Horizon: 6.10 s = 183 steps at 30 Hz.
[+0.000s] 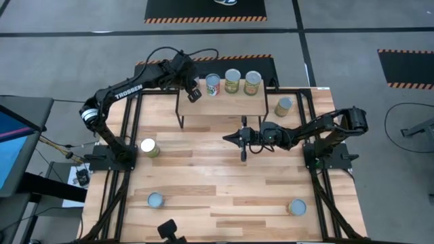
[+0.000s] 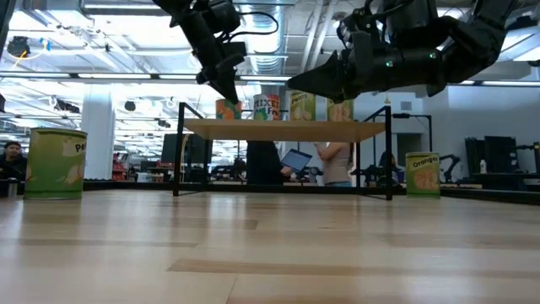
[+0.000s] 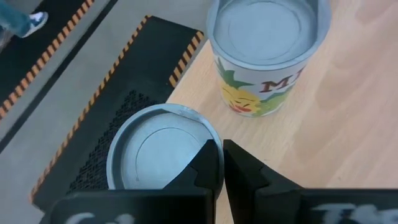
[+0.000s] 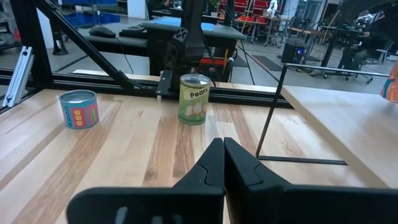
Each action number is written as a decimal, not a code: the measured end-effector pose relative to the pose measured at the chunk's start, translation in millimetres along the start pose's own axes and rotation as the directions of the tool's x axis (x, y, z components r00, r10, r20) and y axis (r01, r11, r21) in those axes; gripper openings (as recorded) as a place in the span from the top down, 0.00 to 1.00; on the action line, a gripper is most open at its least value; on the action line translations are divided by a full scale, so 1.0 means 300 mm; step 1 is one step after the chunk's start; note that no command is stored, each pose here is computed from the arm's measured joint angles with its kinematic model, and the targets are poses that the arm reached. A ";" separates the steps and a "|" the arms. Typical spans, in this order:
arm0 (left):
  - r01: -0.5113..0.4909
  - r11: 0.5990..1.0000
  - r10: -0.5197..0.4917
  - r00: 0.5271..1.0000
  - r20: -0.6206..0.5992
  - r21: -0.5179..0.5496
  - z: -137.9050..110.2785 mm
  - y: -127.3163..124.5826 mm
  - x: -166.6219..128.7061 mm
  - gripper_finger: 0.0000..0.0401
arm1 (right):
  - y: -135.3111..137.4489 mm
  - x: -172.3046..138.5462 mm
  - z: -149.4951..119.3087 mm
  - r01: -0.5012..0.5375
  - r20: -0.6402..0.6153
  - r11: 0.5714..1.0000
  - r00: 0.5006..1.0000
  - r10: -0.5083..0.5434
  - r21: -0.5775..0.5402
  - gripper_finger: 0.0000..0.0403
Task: Pick and place cans onto a shelf
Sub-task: Put the small canned oranges on the shelf, then put the canned oranges on the shelf
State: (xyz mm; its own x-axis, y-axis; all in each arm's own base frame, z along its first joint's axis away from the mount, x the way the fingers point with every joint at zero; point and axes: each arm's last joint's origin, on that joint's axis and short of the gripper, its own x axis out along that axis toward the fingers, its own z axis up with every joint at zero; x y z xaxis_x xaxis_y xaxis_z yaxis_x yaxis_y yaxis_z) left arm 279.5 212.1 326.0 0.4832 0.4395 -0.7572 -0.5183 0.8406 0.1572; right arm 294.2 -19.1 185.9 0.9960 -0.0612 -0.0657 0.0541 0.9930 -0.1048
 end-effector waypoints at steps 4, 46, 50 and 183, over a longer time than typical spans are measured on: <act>0.004 1.000 -0.004 1.000 0.000 -0.001 0.000 0.000 0.000 0.99 | 0.000 0.000 0.000 0.000 0.000 1.000 1.000 0.000 0.000 0.96; -0.008 1.000 0.008 1.000 0.020 0.023 -0.014 -0.006 0.029 0.80 | 0.000 0.000 -0.001 0.000 0.000 1.000 1.000 0.000 0.001 0.97; -0.006 0.999 0.005 1.000 0.021 0.039 -0.012 -0.011 0.029 0.74 | 0.000 0.000 -0.001 0.000 0.000 1.000 1.000 0.000 0.001 0.97; 0.270 0.870 -0.489 0.571 0.659 0.412 -0.679 -0.490 -0.191 1.00 | -0.311 -0.481 0.131 0.669 -0.951 0.741 0.193 -0.242 -0.053 0.44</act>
State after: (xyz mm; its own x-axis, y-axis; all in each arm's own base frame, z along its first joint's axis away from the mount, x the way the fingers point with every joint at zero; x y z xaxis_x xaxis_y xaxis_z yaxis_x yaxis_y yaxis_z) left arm 184.2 -1.0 217.1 0.9946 0.0485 -0.0914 -0.0300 0.9805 0.1940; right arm 148.2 -98.9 244.0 0.1105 -0.3478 -0.9310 0.7028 0.6897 -0.1742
